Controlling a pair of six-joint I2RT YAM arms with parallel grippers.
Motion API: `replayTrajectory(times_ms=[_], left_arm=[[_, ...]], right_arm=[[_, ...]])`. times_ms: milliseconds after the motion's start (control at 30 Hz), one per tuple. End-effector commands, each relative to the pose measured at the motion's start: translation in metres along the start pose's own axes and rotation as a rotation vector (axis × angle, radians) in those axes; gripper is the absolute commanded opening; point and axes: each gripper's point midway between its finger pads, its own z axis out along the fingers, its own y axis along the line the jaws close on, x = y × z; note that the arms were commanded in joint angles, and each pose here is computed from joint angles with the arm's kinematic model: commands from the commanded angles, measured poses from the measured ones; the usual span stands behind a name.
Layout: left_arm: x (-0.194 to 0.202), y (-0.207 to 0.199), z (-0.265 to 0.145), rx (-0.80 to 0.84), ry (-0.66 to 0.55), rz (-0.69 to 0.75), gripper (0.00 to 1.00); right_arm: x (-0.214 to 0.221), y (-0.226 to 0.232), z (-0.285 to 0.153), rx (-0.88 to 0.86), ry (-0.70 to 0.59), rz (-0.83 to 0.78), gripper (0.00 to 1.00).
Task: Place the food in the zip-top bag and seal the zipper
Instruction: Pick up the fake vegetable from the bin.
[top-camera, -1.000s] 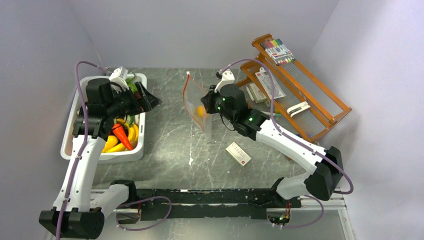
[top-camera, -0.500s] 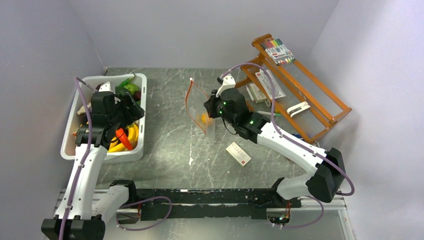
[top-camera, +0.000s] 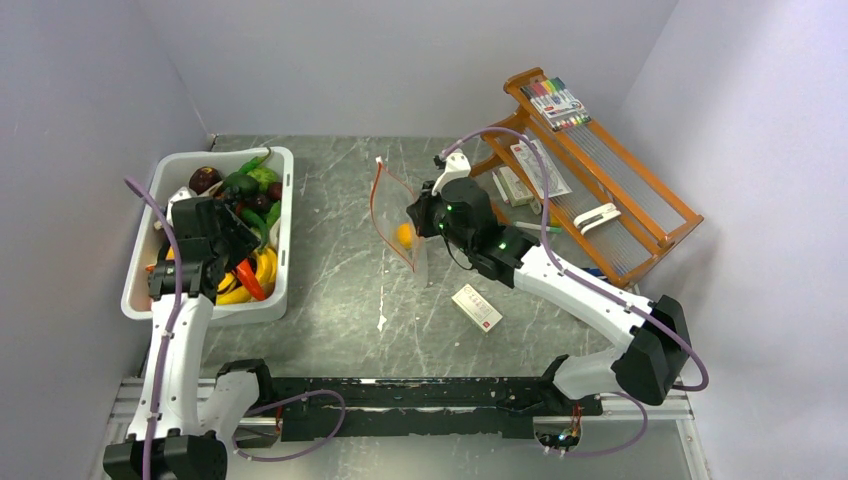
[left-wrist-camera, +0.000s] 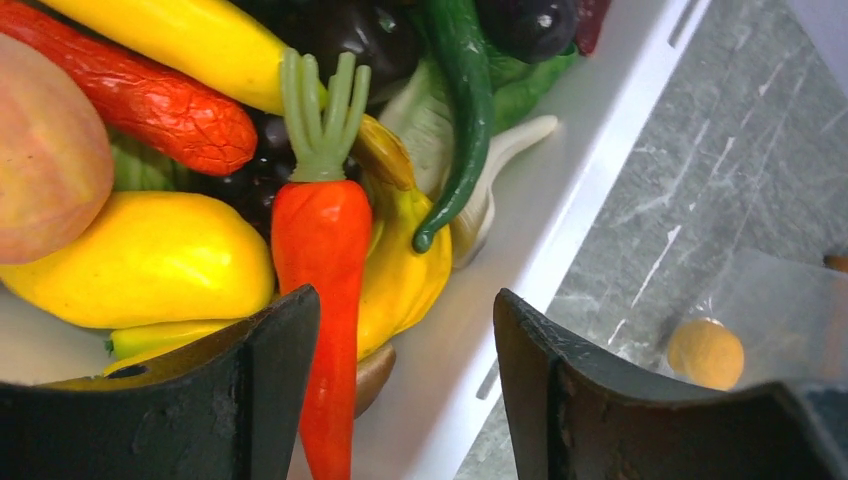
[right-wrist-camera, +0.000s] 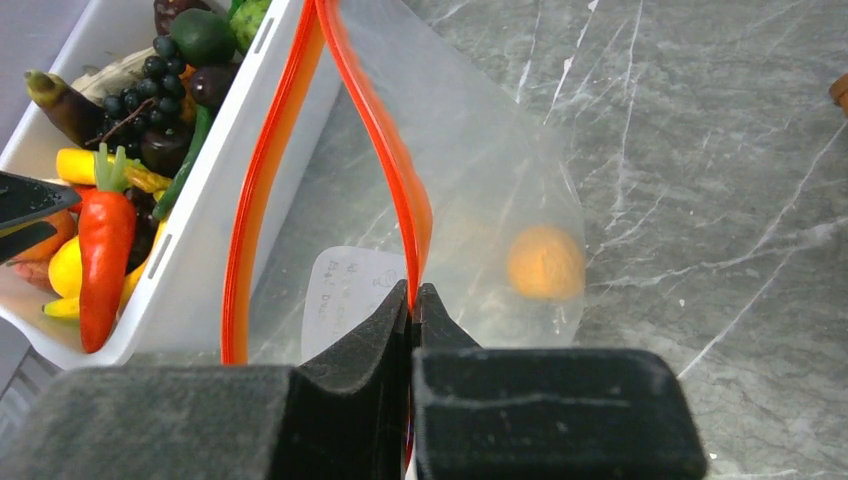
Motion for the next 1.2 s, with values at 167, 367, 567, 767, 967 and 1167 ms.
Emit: replayTrajectory(times_ms=[167, 367, 567, 767, 967, 1167], left_arm=[[0.013, 0.031, 0.014, -0.168, 0.033, -0.049, 0.64], [0.027, 0.034, 0.027, -0.180, 0.077, -0.046, 0.58], [0.033, 0.040, 0.035, -0.202, 0.094, -0.040, 0.48], [0.035, 0.043, 0.036, -0.218, 0.092, -0.047, 0.49], [0.037, 0.044, 0.036, -0.210, 0.091, -0.049, 0.35], [0.020, 0.031, 0.023, -0.145, 0.041, -0.043, 0.29]], right_arm=[[-0.004, 0.002, 0.003, -0.009, -0.022, 0.016, 0.00], [-0.005, 0.001, 0.004, -0.006, -0.026, 0.015, 0.00], [-0.006, -0.001, 0.002, 0.003, -0.031, 0.009, 0.00], [-0.006, -0.001, 0.002, 0.003, -0.032, 0.010, 0.00], [-0.006, 0.001, 0.003, -0.004, -0.029, 0.012, 0.00], [-0.006, 0.004, 0.003, -0.016, -0.019, 0.009, 0.00]])
